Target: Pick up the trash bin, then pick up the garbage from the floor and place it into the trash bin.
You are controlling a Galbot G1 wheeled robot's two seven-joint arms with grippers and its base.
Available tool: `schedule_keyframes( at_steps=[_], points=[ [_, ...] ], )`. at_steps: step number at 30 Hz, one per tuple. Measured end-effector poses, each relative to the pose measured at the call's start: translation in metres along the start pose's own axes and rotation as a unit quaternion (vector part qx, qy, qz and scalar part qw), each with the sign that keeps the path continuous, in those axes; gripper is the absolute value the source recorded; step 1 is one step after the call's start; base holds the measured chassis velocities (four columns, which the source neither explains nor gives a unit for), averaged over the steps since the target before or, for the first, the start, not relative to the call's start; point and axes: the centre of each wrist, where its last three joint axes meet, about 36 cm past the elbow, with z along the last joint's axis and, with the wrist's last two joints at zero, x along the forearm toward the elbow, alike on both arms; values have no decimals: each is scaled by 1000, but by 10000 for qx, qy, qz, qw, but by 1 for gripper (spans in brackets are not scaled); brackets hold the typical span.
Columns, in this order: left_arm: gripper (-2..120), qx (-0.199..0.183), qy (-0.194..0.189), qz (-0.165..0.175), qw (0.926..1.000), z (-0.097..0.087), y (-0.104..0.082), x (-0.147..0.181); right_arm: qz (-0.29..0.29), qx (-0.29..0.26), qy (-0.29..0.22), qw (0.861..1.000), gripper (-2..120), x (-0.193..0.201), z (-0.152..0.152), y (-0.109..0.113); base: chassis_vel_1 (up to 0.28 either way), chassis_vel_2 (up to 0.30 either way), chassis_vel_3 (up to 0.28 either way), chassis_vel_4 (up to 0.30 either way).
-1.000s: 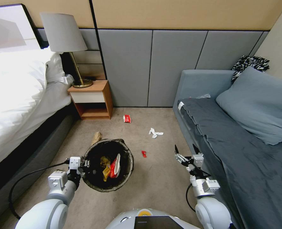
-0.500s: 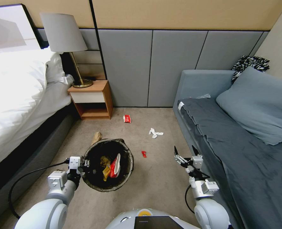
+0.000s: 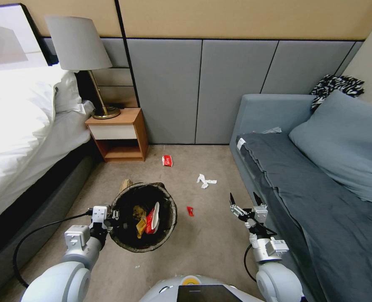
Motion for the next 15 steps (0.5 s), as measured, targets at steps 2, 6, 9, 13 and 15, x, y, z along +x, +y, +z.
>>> schedule_keyframes(
  at_steps=[2, 6, 9, 13, 15],
  points=[
    [1, -1, 2, -1, 10000, 0, 0, 0, -4, -1, 1, 10000, 100, 0, 0, 0, -90, 87, 98, -76],
    [1, 1, 13, -3, 10000, 0, 0, 0, -15, 3, 4, 10000, 100, 1, 1, 1, -99, 90, 102, -116],
    [1, 8, 23, -4, 10000, 1, 0, 1, -19, 6, 6, 10000, 100, 2, 1, 1, -114, 109, 124, -120],
    [1, 5, 23, -6, 10000, 1, 0, 1, -133, -5, -50, 9999, 100, 1, 2, 0, -107, 108, 104, -102],
    [1, 4, 23, -7, 10000, 1, 0, 1, -154, -8, -45, 9999, 100, 0, 3, 0, -81, 96, 86, -73]
  ],
)
